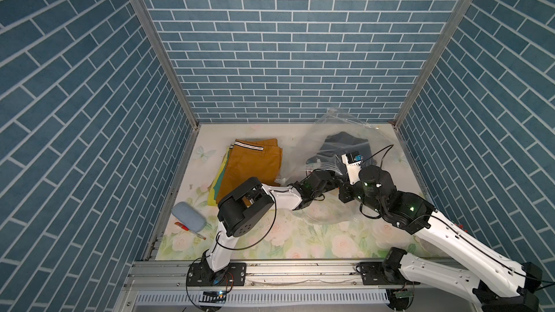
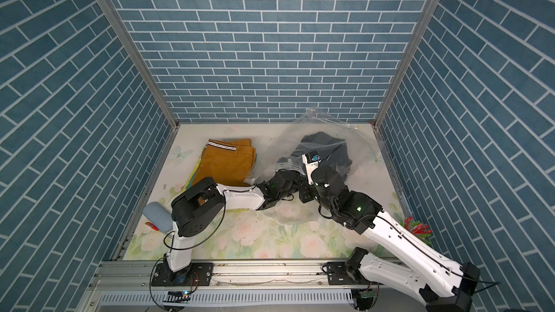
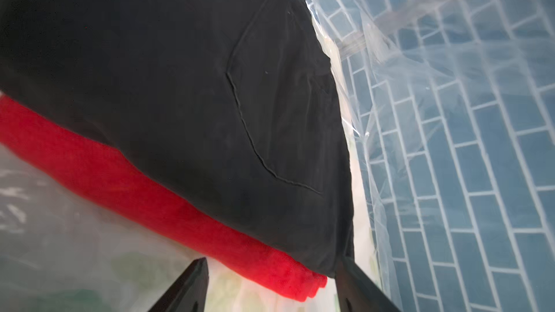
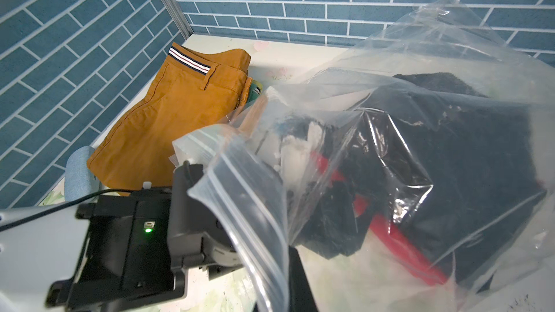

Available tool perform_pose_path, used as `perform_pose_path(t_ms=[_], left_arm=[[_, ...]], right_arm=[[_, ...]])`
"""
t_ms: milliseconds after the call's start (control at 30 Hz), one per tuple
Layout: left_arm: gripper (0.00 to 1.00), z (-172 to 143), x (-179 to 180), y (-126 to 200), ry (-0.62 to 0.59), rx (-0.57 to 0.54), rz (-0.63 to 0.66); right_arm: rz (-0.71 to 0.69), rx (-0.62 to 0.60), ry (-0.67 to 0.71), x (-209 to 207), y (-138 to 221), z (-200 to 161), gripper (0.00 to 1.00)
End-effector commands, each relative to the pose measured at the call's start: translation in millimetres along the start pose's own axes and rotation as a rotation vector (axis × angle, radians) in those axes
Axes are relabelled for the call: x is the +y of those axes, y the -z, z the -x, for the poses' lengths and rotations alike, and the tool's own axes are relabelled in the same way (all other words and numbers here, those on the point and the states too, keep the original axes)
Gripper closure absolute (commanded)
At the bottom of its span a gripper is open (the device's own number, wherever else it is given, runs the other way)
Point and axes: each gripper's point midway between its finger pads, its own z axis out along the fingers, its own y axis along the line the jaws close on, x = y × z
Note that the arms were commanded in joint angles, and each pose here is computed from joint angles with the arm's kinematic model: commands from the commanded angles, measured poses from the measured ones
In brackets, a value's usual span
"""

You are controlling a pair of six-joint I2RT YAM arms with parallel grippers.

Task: Take the trousers out of the vacuum bag
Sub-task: Take out the trousers from the vacuum bag.

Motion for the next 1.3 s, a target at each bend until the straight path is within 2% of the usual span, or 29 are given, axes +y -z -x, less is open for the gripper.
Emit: perform_pose_path(t_ms=[0, 333, 633, 800, 867, 1067, 1267], left_arm=[[0.28, 9, 16, -9, -0.006, -0.009, 0.041], [0.29, 16, 11, -26, 0.03, -0.004, 0.02], [0.36, 20, -1, -37, 0.111, -0.008, -0.052], [0.4, 24, -3, -37, 0.116, -0.019, -0.066], [0.42, 29, -2, -35, 0.164, -0.033, -0.08], [0.4, 36, 16, -31, 0.255, -0.068, -0.096], [0.32, 40, 33, -30, 0.32, -0.115, -0.062]], right_arm=[[0.04, -0.037, 0.025, 6, 8, 7, 1.0], [0.024, -0.036, 0.013, 3, 9, 7, 1.0], [0.018, -0.017, 0.013, 2, 4, 1, 1.0], [0.012, -0.013, 0.018, 1, 2, -2, 1.0], [0.01, -0.012, 0.018, 1, 1, -2, 1.0], [0.013, -0.014, 0.014, 1, 1, -3, 1.0], [0.015, -0.024, 0.014, 2, 3, 1, 1.0]])
